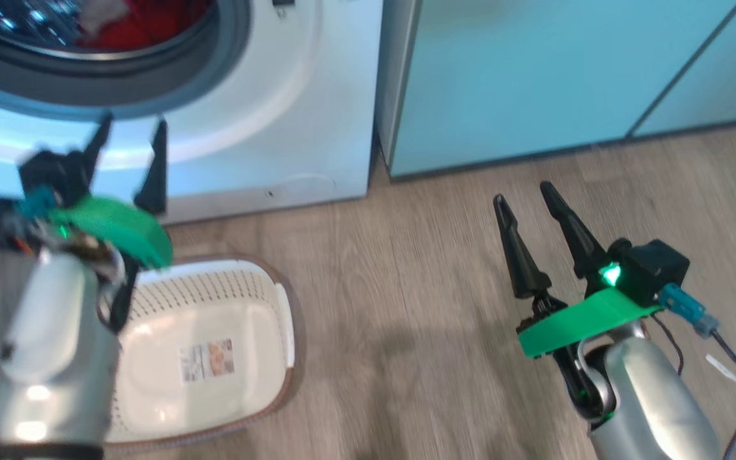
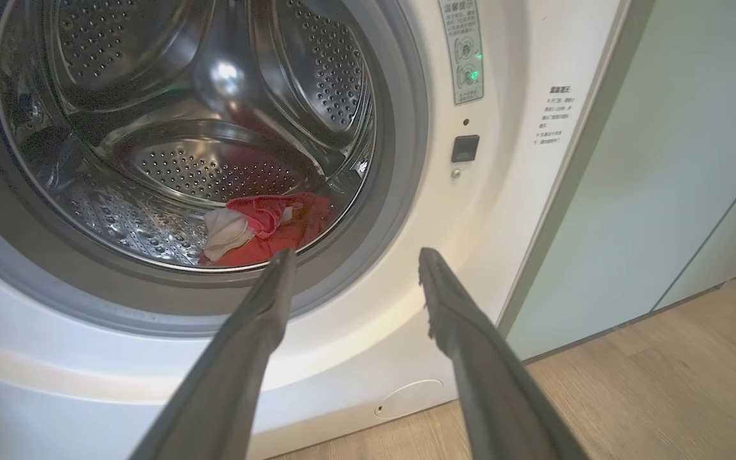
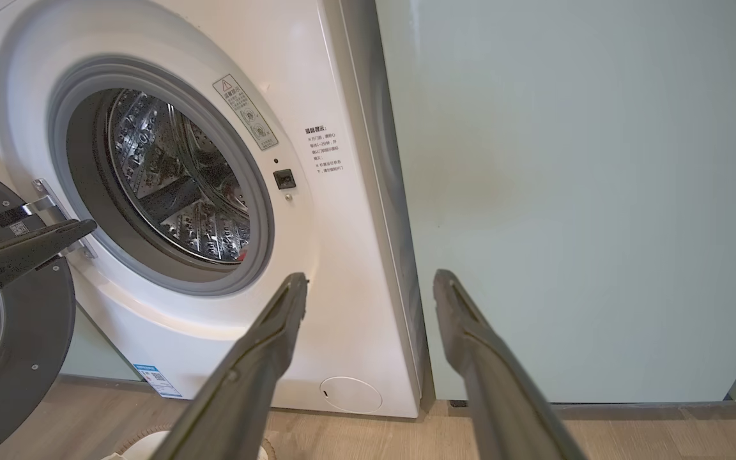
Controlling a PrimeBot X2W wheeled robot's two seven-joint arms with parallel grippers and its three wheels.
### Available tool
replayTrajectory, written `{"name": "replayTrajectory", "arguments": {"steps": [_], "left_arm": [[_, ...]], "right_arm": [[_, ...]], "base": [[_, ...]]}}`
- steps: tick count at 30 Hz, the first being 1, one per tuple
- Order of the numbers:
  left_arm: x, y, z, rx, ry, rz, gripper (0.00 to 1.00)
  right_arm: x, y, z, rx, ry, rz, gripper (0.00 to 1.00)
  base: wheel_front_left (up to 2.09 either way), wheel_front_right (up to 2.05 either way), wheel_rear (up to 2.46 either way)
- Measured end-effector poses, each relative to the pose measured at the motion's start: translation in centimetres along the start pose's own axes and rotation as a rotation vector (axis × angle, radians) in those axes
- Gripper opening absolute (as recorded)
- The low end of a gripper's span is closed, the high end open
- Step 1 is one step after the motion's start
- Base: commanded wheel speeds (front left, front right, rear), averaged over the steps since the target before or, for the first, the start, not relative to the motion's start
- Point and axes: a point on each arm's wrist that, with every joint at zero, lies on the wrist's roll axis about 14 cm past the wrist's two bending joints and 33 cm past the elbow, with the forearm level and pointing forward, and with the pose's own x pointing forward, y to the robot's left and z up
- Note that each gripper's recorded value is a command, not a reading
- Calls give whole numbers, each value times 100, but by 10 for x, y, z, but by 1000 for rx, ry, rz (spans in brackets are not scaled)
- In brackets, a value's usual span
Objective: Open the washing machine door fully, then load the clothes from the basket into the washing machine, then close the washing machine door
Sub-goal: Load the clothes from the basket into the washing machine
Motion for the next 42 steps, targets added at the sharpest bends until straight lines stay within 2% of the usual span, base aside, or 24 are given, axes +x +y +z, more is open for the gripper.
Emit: {"name": "replayTrajectory", "arguments": {"steps": [4,14,19,30,38,42], "left_arm": [[-31,-4,8,-5,-25,23,100],[-102,10,22,-71,-91,166,100],[-128,16,23,-50,-101,213,100],[-154,9,17,-26,-86,233,100],[-159,-2,7,-31,-56,213,100],[-160,1,6,-83,-59,237,100]], "right_arm": [[-10,5,9,3,-24,9,100],[-24,16,26,-2,-74,37,100],[-27,19,25,-6,-72,50,100],[-28,22,28,-7,-82,62,100],[-30,12,33,-8,-95,30,100],[-31,10,33,-8,-95,24,100]], "base": [[0,0,0],[0,0,0],[0,0,0],[0,0,0],[0,0,0],[0,0,0]]}}
